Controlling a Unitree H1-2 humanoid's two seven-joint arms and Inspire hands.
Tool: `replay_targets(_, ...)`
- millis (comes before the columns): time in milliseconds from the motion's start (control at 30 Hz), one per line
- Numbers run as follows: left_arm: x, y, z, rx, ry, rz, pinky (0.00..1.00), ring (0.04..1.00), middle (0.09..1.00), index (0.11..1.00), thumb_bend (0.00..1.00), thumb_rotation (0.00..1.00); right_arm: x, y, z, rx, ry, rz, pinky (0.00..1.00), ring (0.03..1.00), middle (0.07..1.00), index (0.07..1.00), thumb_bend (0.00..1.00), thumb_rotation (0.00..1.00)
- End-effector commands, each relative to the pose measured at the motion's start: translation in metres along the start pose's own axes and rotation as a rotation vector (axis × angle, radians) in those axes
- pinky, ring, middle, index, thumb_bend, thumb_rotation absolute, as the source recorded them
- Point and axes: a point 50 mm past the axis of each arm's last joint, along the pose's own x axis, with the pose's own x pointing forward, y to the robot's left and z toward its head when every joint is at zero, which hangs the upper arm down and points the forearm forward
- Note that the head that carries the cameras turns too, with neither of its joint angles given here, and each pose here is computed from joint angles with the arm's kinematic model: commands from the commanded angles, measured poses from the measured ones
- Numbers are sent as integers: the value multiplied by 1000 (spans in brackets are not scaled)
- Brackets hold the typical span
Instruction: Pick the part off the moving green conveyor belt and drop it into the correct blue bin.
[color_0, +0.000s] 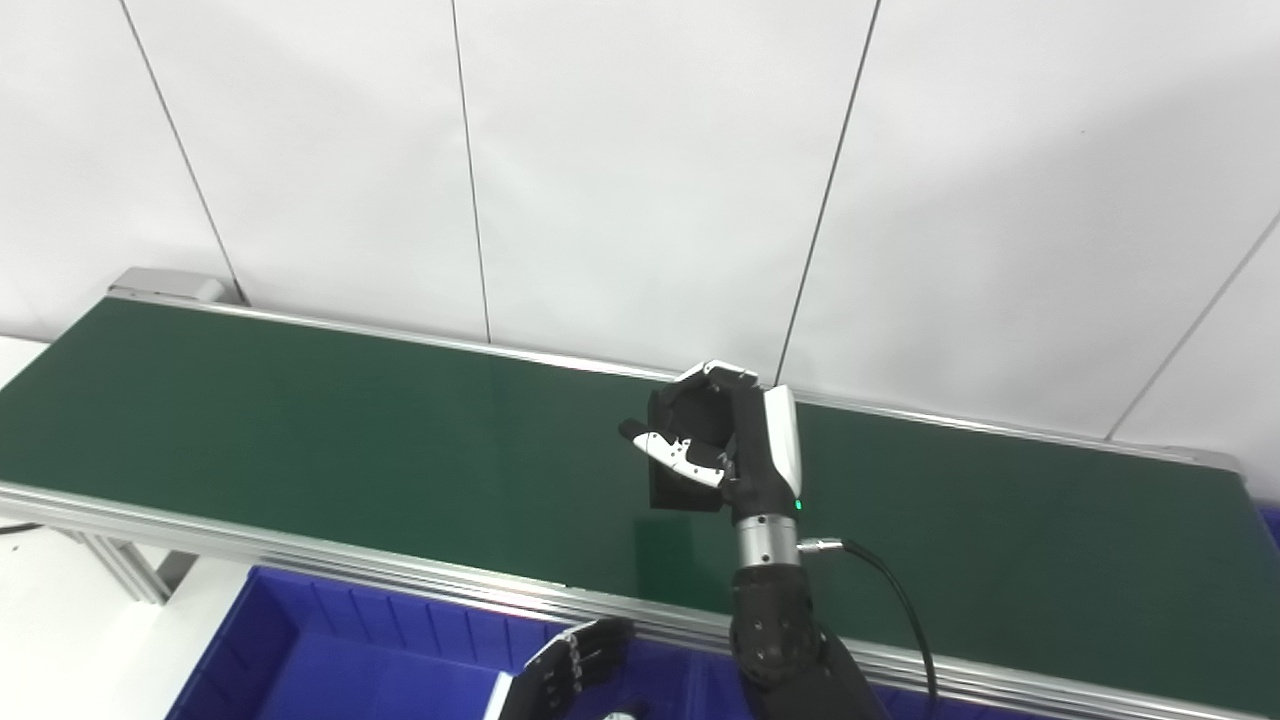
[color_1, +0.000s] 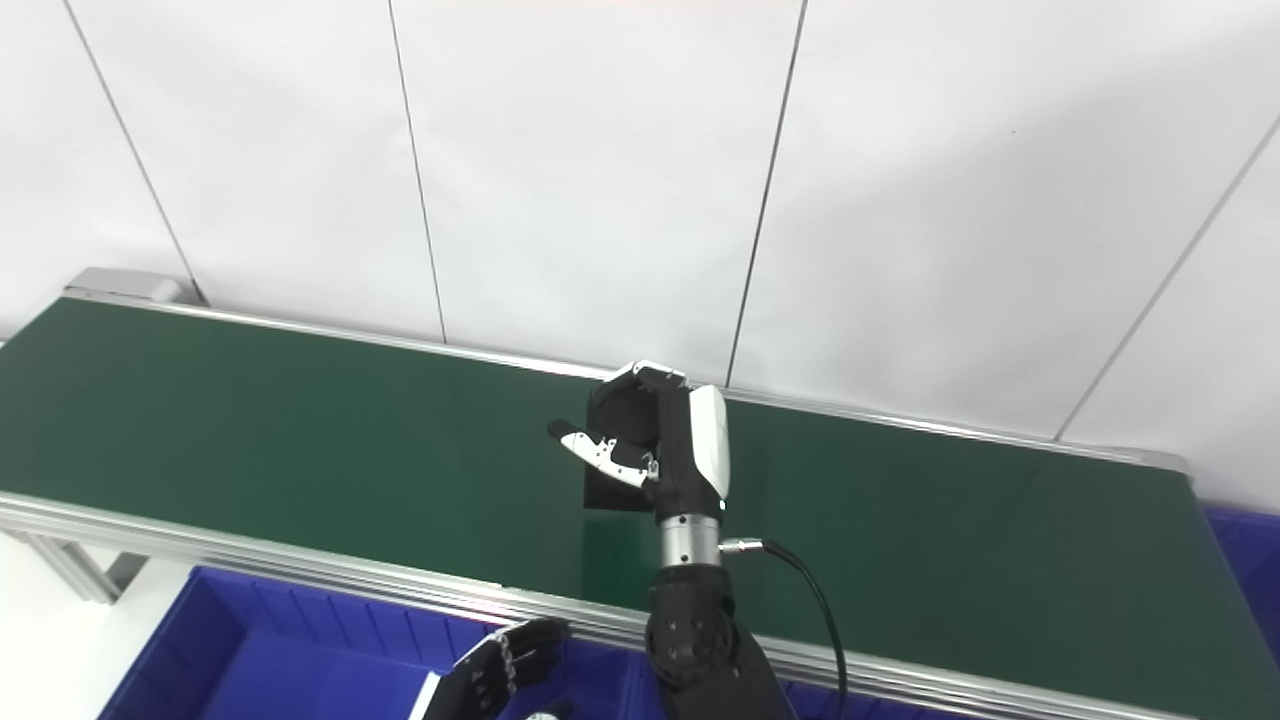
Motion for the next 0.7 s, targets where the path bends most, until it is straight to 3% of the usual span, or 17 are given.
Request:
replay_targets(0,2,-1,11,-7,-67,-5,739,729,748,728,582,0,3,-11,27,27,-89,-27,415,443,496,263,502,0)
replay_targets(300,4,0,13,6,-74,-43,710,718,749,735,605,0,-44,-50,60,10,-100,-85,395,458,509,269,501,0)
replay_targets(433,4,0,16,3,-85,-50,709,721,745,729,596,0,-64,-59,60,-10,-84,-90,389,456,510,250,500,0)
replay_targets(667,2,4,22,-18,-109,-63,757,740,749,726,581,0,-125,-75,50,25,35,-111,389,460,512,261,500,0)
